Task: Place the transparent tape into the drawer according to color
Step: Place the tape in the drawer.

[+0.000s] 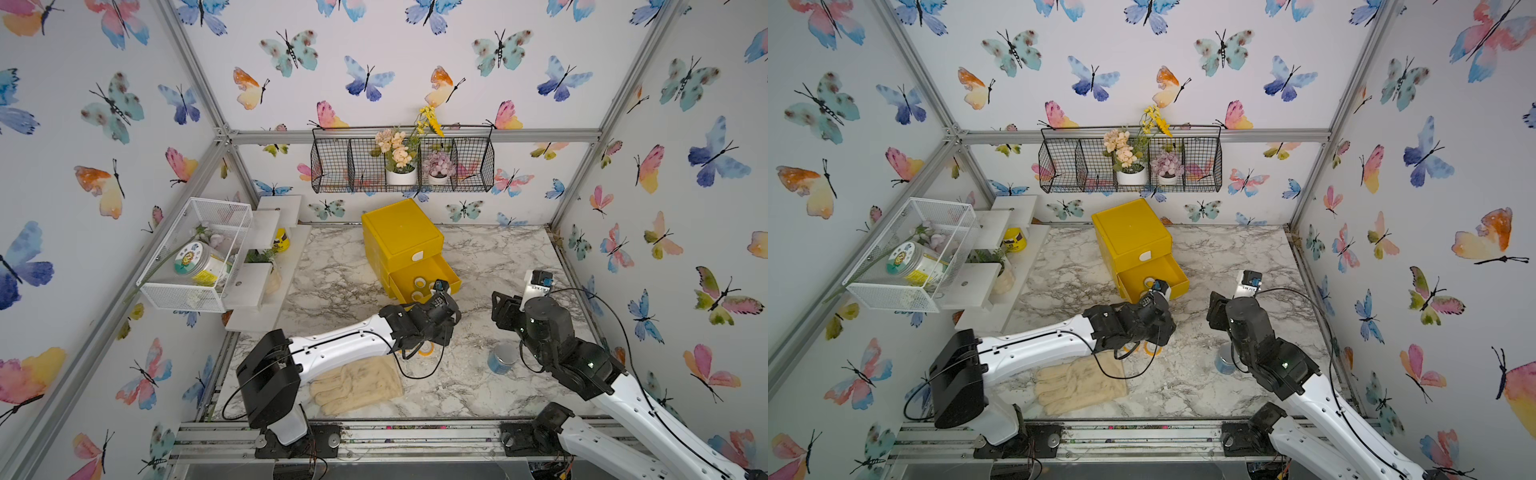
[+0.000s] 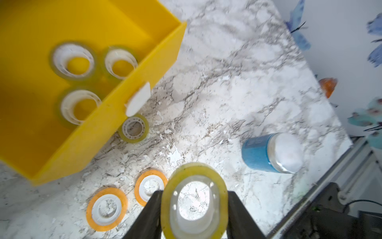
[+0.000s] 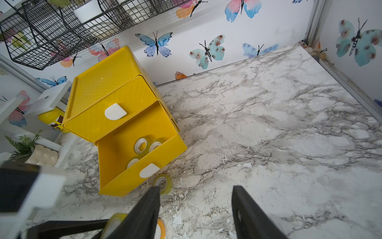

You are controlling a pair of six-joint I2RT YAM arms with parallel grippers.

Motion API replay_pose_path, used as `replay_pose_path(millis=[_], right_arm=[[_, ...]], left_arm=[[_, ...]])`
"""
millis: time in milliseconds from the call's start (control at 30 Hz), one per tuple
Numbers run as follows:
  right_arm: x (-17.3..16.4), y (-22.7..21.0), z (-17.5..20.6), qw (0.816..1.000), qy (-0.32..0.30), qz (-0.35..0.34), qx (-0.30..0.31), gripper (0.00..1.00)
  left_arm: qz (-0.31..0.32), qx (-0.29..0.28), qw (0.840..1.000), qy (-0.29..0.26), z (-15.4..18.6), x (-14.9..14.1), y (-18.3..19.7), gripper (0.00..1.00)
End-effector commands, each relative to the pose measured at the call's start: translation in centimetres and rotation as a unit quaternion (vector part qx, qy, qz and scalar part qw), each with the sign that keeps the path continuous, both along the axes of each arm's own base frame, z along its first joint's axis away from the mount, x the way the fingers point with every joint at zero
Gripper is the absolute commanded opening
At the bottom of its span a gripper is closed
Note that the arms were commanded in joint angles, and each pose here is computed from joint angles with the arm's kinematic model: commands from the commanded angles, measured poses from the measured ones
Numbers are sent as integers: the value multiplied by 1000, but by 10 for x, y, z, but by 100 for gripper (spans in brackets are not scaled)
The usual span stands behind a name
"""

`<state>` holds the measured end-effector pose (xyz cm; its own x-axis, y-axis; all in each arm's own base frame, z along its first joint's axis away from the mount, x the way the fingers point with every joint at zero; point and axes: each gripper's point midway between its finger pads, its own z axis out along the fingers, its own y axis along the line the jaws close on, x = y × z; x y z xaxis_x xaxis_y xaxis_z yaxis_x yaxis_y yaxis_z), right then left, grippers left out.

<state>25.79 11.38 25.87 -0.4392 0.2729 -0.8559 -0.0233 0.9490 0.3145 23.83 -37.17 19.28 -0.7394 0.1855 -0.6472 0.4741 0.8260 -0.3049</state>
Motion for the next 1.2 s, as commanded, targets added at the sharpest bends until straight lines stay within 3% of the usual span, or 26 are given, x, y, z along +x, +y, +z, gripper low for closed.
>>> replay_pose_path(millis=[0, 167, 367, 667, 833, 1000, 1167], right_arm=[[2, -2, -4, 1000, 2, -8, -6, 60], [4, 2, -9, 1000, 9, -4, -7, 60], [6, 6, -14, 1000, 17, 2, -9, 60], [8, 25, -32, 998, 35, 43, -6, 60], [9, 36, -40, 997, 43, 67, -4, 62], [9, 47, -48, 994, 55, 93, -3, 62], [6, 60, -64, 988, 80, 128, -10, 62]], left_arm=[[46, -5, 999, -26, 29, 27, 32, 44], [95, -32, 994, -34, 41, 81, 62, 46], [103, 10, 995, 4, 8, 116, 60, 43], [95, 29, 995, 32, -32, 125, 48, 44], [96, 41, 994, 35, -43, 126, 49, 63], [96, 44, 994, 43, -51, 126, 48, 69], [89, 20, 995, 38, -32, 121, 46, 77]])
